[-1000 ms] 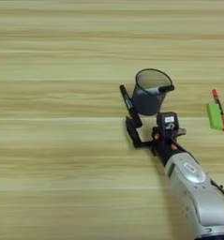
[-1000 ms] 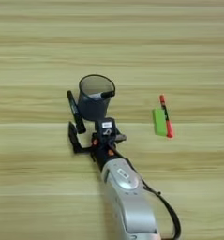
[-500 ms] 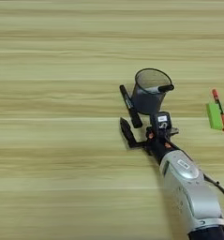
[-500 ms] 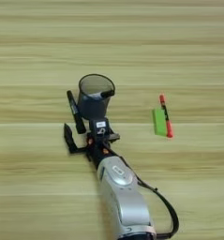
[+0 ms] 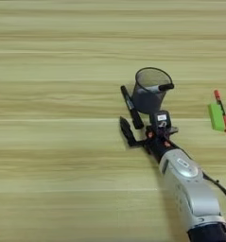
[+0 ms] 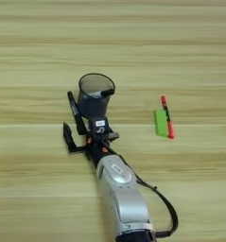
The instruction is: Move the objects on the table
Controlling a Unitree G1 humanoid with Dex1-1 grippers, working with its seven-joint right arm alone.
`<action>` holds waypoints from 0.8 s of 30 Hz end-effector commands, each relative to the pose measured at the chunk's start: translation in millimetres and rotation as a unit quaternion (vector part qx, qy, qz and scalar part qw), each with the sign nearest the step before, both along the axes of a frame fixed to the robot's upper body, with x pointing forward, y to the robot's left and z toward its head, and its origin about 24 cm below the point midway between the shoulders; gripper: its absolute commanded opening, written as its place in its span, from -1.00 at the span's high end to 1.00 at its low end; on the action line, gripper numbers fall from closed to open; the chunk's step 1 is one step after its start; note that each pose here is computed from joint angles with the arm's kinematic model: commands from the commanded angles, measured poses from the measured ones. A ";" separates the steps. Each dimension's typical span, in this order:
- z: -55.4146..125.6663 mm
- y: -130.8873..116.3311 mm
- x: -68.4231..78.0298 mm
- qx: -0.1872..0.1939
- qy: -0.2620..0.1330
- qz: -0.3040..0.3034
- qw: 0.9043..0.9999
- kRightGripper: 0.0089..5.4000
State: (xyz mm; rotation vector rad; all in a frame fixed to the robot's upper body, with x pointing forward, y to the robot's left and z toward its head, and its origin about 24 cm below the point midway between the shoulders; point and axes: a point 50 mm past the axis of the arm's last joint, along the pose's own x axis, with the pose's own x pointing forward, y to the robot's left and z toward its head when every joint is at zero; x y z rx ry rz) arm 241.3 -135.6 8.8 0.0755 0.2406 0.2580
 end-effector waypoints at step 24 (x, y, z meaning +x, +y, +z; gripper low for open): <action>3.3 6.4 0.2 -0.018 0.002 0.015 1.000 0.15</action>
